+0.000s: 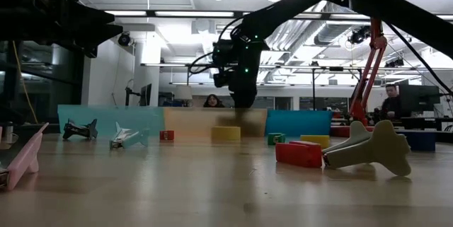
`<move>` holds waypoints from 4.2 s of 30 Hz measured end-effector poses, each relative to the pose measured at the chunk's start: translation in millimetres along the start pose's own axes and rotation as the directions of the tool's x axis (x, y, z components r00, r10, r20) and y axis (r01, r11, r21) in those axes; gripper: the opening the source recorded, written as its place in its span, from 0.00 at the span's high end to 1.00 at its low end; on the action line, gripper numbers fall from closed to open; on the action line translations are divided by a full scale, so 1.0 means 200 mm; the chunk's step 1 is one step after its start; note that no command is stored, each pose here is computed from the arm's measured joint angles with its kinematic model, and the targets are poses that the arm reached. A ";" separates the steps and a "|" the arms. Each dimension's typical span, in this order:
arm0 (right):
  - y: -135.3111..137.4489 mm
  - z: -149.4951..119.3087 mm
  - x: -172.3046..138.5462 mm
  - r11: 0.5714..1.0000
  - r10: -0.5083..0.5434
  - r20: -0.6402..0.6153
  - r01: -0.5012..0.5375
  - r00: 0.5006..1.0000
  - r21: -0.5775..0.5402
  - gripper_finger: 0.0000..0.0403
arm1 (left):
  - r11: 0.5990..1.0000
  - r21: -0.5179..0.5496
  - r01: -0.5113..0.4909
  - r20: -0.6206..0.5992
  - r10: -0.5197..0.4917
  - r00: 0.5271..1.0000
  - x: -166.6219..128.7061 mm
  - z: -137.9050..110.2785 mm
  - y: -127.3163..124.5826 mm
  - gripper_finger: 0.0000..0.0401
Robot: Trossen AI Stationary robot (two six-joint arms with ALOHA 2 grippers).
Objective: Pick and place Stapler, Stapler remover, tape
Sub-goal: Put the black stapler into the orange bin, then put the green stapler into the orange bin
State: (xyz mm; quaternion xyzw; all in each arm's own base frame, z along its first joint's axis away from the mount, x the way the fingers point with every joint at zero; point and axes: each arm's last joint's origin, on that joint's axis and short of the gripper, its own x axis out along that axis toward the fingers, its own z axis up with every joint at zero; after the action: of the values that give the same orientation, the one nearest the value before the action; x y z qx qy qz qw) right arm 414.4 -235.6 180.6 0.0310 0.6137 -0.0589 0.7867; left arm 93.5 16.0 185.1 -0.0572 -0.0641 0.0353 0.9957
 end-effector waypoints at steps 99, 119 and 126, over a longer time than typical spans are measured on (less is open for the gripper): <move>0.99 -0.46 0.09 0.520 0.155 0.053 -0.036 0.986 -0.853 0.38 | 1.000 -0.005 -0.006 -0.045 0.006 0.999 0.00 -0.02 0.00 0.56; 1.00 -0.47 0.09 0.507 0.186 0.043 -0.059 0.982 -0.860 0.71 | 1.000 -0.005 -0.006 -0.045 0.006 0.999 0.00 -0.02 0.00 0.56; 1.00 -0.46 0.09 0.508 0.196 0.056 -0.053 0.979 -0.860 0.81 | 1.000 -0.006 -0.006 -0.045 0.006 0.999 0.00 -0.02 0.00 0.56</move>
State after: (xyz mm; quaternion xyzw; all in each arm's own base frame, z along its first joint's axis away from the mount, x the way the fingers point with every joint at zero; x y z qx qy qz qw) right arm 356.2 -27.6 135.2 -0.3193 0.5002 0.3044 0.7451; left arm 93.9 16.1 180.7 -0.0611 -0.0416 0.0368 0.9966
